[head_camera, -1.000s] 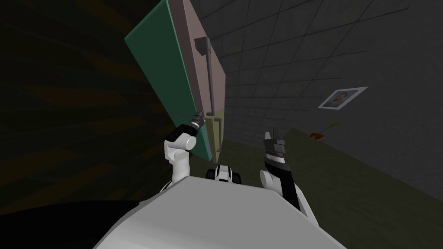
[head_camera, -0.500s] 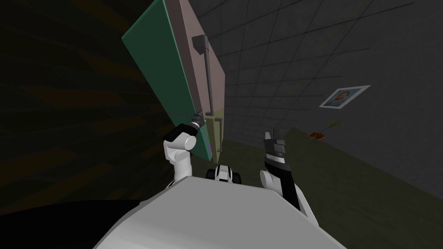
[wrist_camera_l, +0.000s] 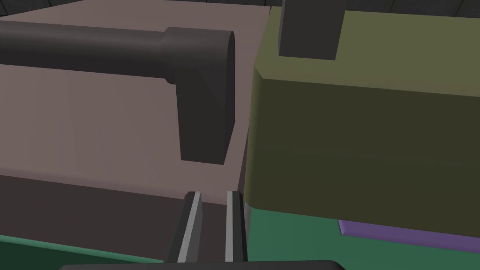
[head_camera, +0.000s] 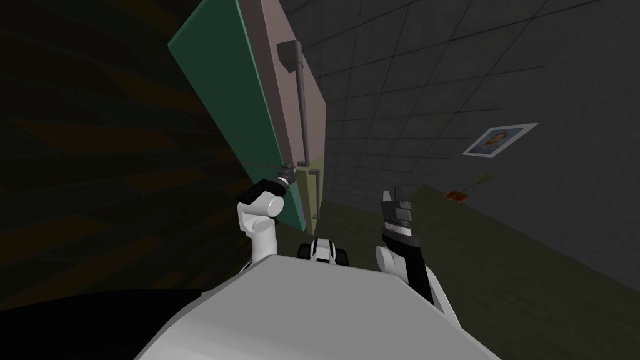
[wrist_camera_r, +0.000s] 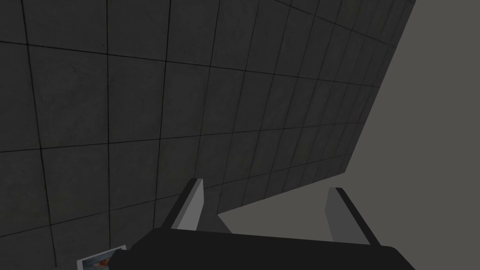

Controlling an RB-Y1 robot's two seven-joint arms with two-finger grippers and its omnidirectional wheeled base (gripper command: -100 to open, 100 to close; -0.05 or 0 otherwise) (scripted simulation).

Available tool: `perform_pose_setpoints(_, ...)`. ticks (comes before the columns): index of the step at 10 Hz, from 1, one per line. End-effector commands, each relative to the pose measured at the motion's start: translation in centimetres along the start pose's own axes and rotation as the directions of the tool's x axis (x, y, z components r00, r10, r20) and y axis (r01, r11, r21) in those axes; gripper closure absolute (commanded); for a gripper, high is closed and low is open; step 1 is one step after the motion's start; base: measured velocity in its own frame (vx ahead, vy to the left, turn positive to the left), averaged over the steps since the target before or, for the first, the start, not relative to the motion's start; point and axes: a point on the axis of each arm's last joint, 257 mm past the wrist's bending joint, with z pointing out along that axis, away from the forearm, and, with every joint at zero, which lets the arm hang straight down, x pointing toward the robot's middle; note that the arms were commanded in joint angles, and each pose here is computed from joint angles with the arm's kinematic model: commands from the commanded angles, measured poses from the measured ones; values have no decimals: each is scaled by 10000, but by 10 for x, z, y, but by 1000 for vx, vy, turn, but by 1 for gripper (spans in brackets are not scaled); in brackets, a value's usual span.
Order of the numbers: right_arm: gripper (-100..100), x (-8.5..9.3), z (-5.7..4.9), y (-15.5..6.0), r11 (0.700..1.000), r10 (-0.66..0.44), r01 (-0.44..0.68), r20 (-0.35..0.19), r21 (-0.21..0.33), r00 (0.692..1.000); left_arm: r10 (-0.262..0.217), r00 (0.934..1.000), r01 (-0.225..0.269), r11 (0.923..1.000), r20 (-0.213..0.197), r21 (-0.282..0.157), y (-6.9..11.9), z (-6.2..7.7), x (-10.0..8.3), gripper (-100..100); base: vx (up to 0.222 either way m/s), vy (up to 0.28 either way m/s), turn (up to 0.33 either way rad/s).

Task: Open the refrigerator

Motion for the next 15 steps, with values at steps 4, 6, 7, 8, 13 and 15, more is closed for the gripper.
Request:
perform_pose_setpoints(4, 0, 0, 0, 0, 10000, 0, 0, 0, 1, 10000, 919, 9958, -918, 9955, 38, -235, 8, 5, -11, -100, 1, 0, 5)
perform_pose_setpoints(6, 0, 0, 0, 0, 10000, -1, 1, 0, 1, 10000, 1313, 9913, -1310, 9908, 56, -351, 11, 8, -16, -100, 3, -2, 1)
perform_pose_setpoints(7, 0, 0, 0, 0, 10000, -1, 1, 0, 1, 10000, 1452, 9894, -1448, 9886, 63, -416, 13, 9, -18, -100, 14, -1, 7)
perform_pose_setpoints(8, 0, 0, 0, 0, 10000, -1, 1, 0, 1, 10000, 1457, 9893, -1453, 9884, 56, -438, 10, 9, -18, -100, 38, -10, 2)
perform_pose_setpoints(13, 0, 0, 0, 0, 10000, -1, 1, 0, 2, 10000, 971, 9953, -969, 9921, -13, -790, 11, 7, -12, -100, 55, -3, 7)
perform_pose_setpoints(15, 0, 0, 0, 0, 10000, -1, 1, 0, 1, 10000, 631, 9980, -633, 9966, -59, -526, 0, 1, -5, -100, 12, 4, -9)
